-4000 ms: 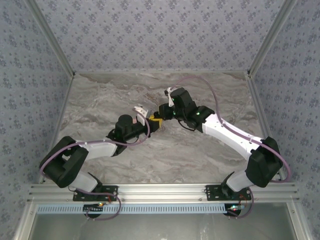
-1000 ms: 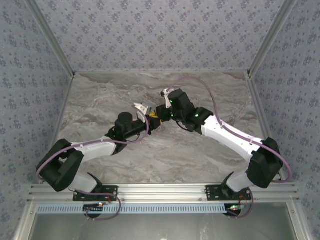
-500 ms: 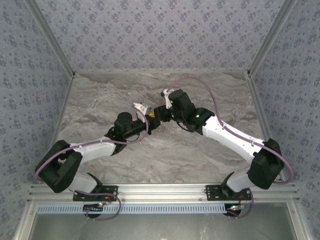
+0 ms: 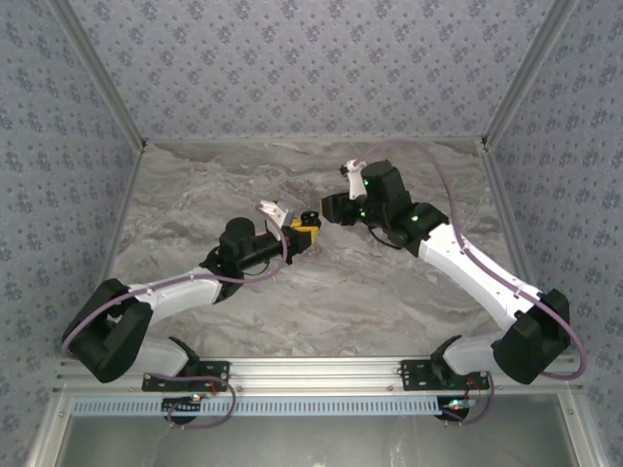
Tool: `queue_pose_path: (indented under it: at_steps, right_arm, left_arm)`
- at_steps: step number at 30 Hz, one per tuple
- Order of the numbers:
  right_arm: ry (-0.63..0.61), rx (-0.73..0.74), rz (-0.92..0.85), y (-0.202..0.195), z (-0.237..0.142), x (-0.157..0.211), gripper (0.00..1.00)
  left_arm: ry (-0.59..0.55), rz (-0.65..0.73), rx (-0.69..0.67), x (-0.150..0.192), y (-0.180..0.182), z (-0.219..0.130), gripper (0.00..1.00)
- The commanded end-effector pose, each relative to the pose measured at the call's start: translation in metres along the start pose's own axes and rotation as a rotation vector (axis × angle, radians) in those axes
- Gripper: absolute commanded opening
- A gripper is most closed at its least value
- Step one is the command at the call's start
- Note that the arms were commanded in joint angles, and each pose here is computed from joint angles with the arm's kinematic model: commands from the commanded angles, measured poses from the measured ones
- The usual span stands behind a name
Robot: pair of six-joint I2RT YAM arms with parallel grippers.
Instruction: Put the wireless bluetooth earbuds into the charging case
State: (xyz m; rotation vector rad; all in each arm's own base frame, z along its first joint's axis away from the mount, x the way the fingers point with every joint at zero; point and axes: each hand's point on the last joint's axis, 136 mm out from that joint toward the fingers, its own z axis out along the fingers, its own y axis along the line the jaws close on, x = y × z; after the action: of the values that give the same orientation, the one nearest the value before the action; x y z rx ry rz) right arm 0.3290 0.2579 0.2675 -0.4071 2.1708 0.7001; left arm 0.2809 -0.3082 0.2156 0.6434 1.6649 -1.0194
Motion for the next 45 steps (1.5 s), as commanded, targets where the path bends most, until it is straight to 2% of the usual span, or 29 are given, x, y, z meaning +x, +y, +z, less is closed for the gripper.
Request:
queue_pose_path:
  at_steps: [1, 6, 11, 16, 36, 45]
  right_arm:
    - [0.072, -0.067, 0.027, -0.01, -0.005, 0.011, 0.4]
    - [0.162, -0.152, 0.084, -0.028, 0.003, 0.033, 0.29]
    - [0.224, -0.239, 0.072, -0.021, 0.01, 0.044, 0.23]
    - [0.224, -0.304, 0.08, -0.013, 0.016, 0.045, 0.19]
    - [0.208, -0.517, 0.064, 0.022, 0.004, 0.041, 0.15]
    - [0.159, -0.545, 0.035, 0.029, -0.013, 0.035, 0.15]
  left_arm:
    - [-0.045, 0.082, 0.11, -0.023, -0.025, -0.005, 0.09]
    - [-0.046, 0.115, 0.213, -0.031, -0.045, -0.008, 0.09]
    - [-0.051, 0.137, 0.277, -0.036, -0.057, -0.01, 0.1]
    - [-0.048, 0.145, 0.299, -0.037, -0.061, -0.01, 0.1]
    - [-0.035, 0.132, 0.296, -0.035, -0.057, -0.003, 0.11]
    - [-0.016, 0.092, 0.252, -0.029, -0.046, 0.004, 0.11]
